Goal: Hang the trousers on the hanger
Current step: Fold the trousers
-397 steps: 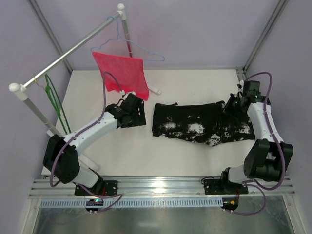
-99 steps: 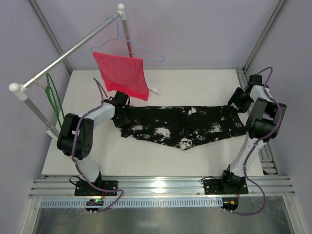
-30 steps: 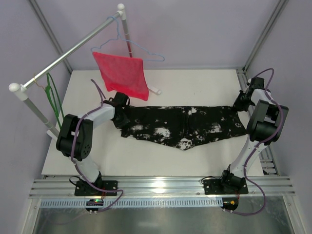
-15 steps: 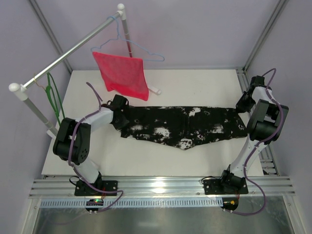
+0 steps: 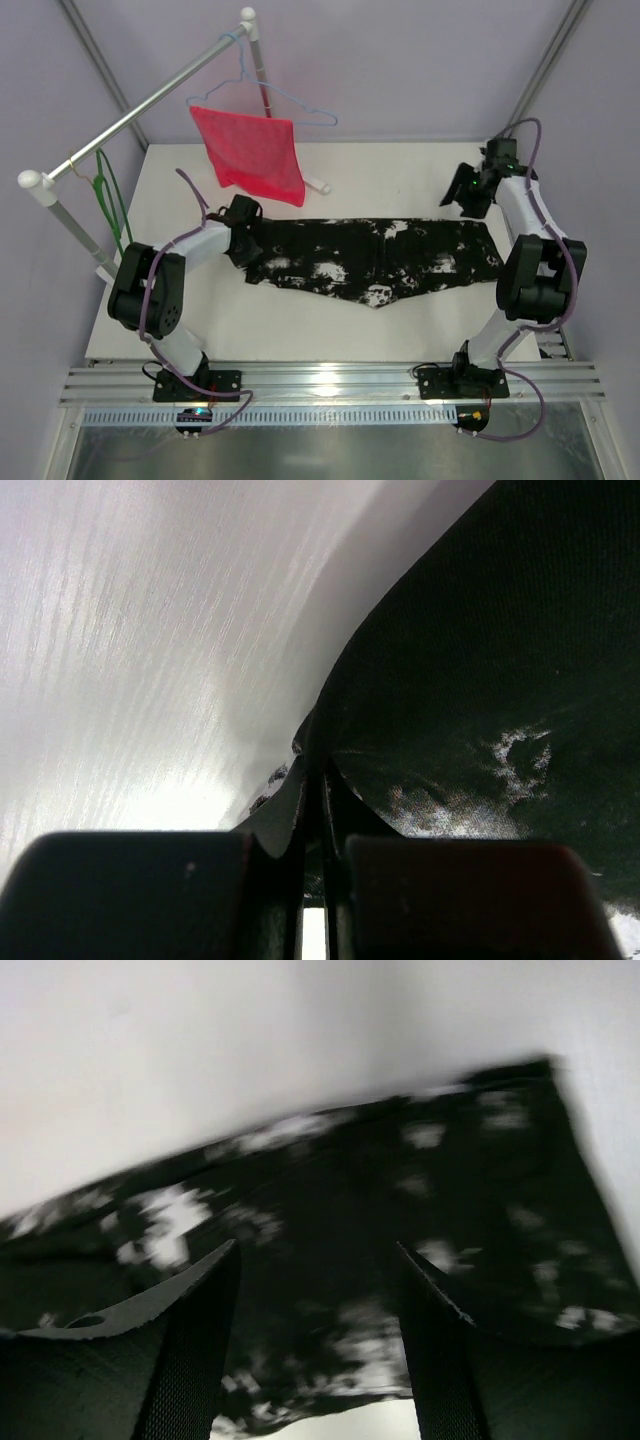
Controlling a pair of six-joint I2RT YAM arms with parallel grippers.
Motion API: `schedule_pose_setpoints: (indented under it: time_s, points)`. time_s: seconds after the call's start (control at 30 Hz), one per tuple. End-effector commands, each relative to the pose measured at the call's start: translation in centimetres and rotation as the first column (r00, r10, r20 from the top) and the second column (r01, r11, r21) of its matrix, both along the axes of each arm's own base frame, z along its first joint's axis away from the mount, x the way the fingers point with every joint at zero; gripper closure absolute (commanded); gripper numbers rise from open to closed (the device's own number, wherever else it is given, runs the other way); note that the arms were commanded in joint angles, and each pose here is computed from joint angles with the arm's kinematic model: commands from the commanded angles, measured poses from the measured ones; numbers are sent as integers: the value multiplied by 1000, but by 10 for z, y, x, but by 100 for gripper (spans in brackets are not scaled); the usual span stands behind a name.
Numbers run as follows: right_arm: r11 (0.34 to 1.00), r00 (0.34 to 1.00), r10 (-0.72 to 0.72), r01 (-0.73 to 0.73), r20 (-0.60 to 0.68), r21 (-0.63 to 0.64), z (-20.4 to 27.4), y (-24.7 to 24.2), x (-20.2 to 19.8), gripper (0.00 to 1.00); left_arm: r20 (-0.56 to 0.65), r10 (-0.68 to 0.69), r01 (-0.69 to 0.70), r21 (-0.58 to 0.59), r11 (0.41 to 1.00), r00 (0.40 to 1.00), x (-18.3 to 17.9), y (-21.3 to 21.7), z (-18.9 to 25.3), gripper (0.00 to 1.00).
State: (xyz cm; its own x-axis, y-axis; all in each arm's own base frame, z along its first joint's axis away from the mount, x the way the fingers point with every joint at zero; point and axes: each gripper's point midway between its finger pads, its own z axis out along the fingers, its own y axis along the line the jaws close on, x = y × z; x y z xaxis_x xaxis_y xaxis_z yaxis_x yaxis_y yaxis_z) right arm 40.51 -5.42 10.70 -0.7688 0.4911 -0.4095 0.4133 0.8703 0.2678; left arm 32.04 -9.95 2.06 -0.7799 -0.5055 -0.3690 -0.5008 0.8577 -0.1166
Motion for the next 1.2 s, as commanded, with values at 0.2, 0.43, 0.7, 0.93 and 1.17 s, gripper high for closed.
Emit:
schedule_pose_setpoints:
  time_s: [0.2, 0.43, 0.7, 0.93, 1.17]
  points:
    - [814, 832, 472, -538, 290, 220, 36, 212, -18, 35, -74, 5, 1, 79, 997, 997, -26, 24, -7, 99]
    - [766, 806, 539, -590, 245, 257, -10, 237, -44, 35, -86, 4, 2, 70, 998, 996, -32, 23, -14, 99]
    - [781, 824, 542, -567, 168, 261, -50, 233, -58, 34, -81, 6, -1, 61, 998, 997, -31, 22, -13, 100]
    - [791, 826, 543, -564, 151, 237, -55, 230, -61, 34, -83, 9, -4, 58, 998, 997, -32, 22, -13, 99]
    - [797, 826, 548, -563, 132, 217, -61, 230, -63, 34, -77, 9, -4, 61, 998, 997, -31, 22, -12, 99]
